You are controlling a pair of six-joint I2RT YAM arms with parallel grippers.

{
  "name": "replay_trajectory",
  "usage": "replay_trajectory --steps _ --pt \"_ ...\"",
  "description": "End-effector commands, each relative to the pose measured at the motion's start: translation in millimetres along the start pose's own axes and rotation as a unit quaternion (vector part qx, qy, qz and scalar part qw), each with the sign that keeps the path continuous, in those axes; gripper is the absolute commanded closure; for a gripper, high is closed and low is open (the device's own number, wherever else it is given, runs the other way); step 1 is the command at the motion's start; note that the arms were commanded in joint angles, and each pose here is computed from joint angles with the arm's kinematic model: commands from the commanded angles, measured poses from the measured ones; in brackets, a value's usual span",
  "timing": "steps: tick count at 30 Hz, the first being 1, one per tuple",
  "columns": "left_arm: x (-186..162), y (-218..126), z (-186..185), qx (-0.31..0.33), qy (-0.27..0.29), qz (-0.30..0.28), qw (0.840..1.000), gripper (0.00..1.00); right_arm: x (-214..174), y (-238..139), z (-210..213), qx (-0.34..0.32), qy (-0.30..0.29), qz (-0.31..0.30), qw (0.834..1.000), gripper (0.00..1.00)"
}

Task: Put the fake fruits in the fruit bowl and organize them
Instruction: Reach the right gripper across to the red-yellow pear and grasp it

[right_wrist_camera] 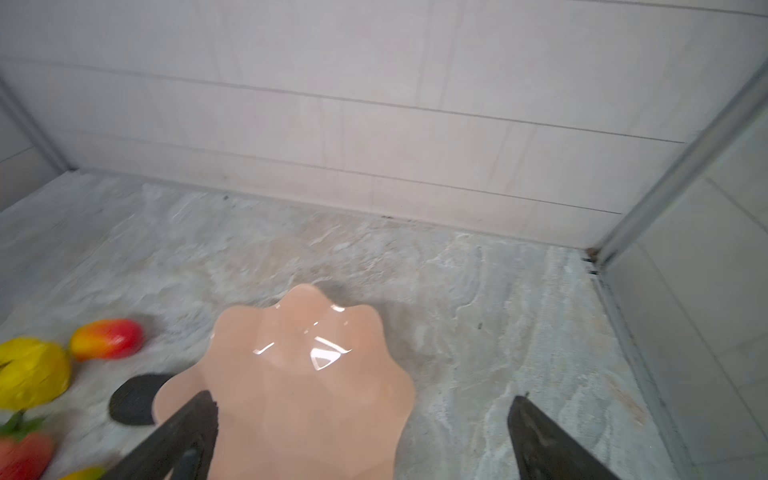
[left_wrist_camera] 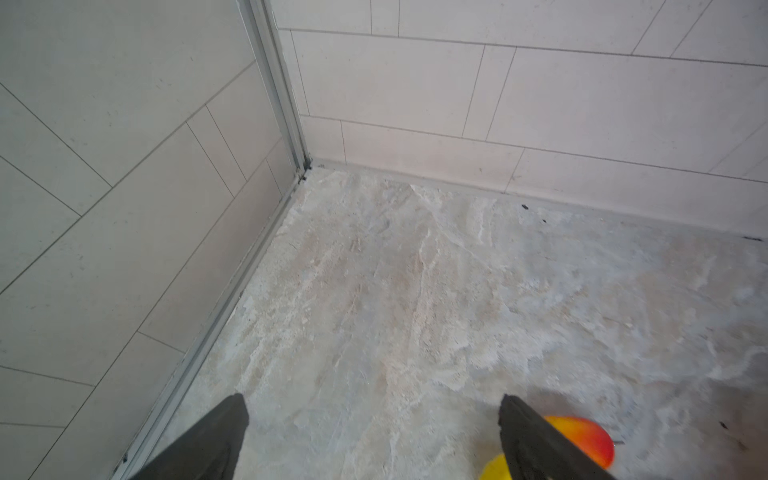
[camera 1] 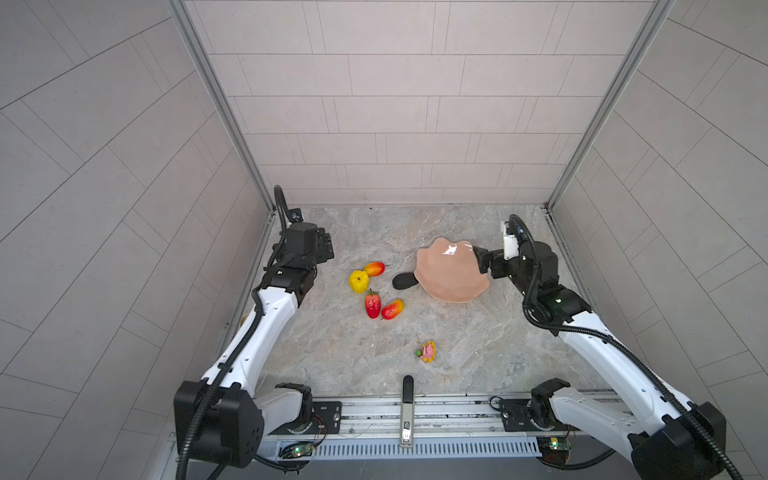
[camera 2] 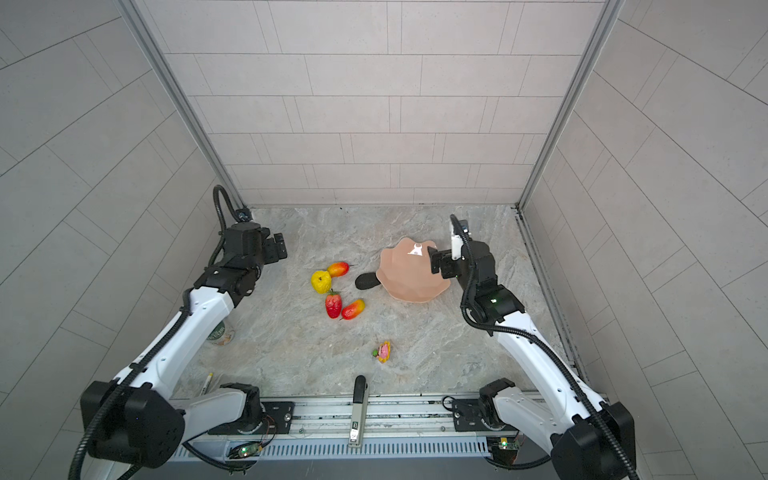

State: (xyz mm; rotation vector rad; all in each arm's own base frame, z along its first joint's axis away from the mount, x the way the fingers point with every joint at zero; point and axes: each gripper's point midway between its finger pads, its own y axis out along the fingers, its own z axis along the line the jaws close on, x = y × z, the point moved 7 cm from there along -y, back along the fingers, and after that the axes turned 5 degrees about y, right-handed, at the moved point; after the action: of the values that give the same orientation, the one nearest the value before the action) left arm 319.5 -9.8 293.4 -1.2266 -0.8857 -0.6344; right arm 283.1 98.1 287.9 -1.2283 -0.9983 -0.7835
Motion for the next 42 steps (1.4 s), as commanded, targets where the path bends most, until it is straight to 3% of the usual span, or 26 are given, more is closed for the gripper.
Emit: replay_trajectory --steps 1,8,16,21,27,42 --pt "-18 -20 -5 -0.045 0.024 0.12 0.991 0.0 -32 3 42 0.067 -0.047 0.104 0.991 0.0" --pt "-12 -54 0 -0.085 0.073 0.135 0.984 0.0 -63 27 128 0.178 -0.099 0.151 0.967 0.0" --pt "-25 -50 -16 -0.158 0.072 0.13 0.976 0.0 -96 77 205 0.218 -0.129 0.233 0.939 0.0" --pt "-26 -49 -17 -0.168 0.07 0.136 0.974 0.0 -116 94 239 0.231 -0.146 0.263 0.925 0.0" --pt "-29 -49 -11 -0.164 0.065 0.14 0.974 0.0 -124 102 242 0.211 -0.151 0.277 0.925 0.01" --pt "-28 -49 -11 -0.168 0.064 0.137 0.974 0.0 -155 116 229 0.168 -0.152 0.322 0.919 0.18"
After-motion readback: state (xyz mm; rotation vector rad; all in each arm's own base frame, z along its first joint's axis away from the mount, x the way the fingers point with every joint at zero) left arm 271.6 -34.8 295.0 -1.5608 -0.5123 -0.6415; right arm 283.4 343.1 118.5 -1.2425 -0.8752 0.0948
